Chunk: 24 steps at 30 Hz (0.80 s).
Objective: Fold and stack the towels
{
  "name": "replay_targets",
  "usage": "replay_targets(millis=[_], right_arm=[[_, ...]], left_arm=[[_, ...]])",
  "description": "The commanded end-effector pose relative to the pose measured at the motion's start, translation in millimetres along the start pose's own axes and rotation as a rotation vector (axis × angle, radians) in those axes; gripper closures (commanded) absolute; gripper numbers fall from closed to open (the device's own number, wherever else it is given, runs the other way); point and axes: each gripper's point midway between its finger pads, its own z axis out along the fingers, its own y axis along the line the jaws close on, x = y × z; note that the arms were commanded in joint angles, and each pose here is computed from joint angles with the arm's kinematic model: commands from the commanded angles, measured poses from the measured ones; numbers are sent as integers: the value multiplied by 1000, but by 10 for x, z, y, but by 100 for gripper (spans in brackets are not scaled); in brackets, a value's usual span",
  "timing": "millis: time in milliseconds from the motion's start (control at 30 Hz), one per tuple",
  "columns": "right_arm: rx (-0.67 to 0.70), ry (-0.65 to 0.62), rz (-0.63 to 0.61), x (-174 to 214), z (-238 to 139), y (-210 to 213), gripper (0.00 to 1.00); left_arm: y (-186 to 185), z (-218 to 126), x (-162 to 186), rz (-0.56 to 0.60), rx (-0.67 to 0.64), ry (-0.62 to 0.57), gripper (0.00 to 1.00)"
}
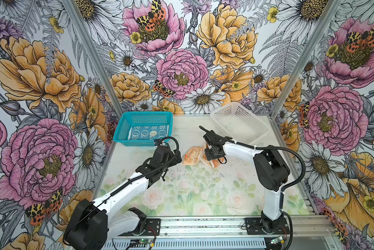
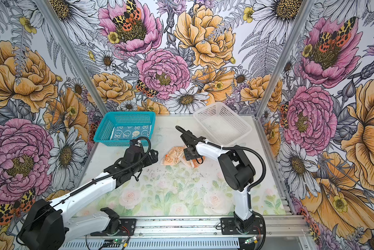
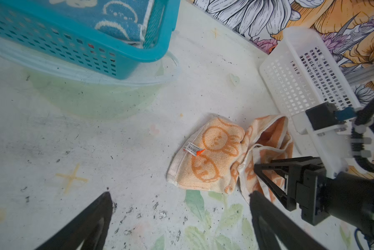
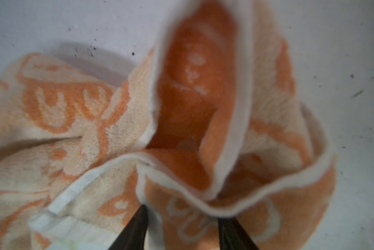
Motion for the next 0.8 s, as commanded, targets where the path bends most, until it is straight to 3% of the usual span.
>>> replay_targets(millis=[0, 100, 167, 500, 767], right_arm=[[72, -23, 0, -51, -20, -100, 74], [46, -48, 8, -93, -155, -78, 93], [17, -69, 18, -126, -280, -64, 100], [-189, -180, 79, -270, -986, -21, 100], [-146, -116, 182, 200, -851, -531, 98]], left_arm=[[-39, -27, -22, -20, 34, -7, 1], [-53, -33, -25, -20, 40, -9, 1], [-64, -24, -23, -20, 43, -7, 1], [-222, -17, -1, 9, 57, -4, 1], [-473, 46, 47, 73, 76, 22, 1]])
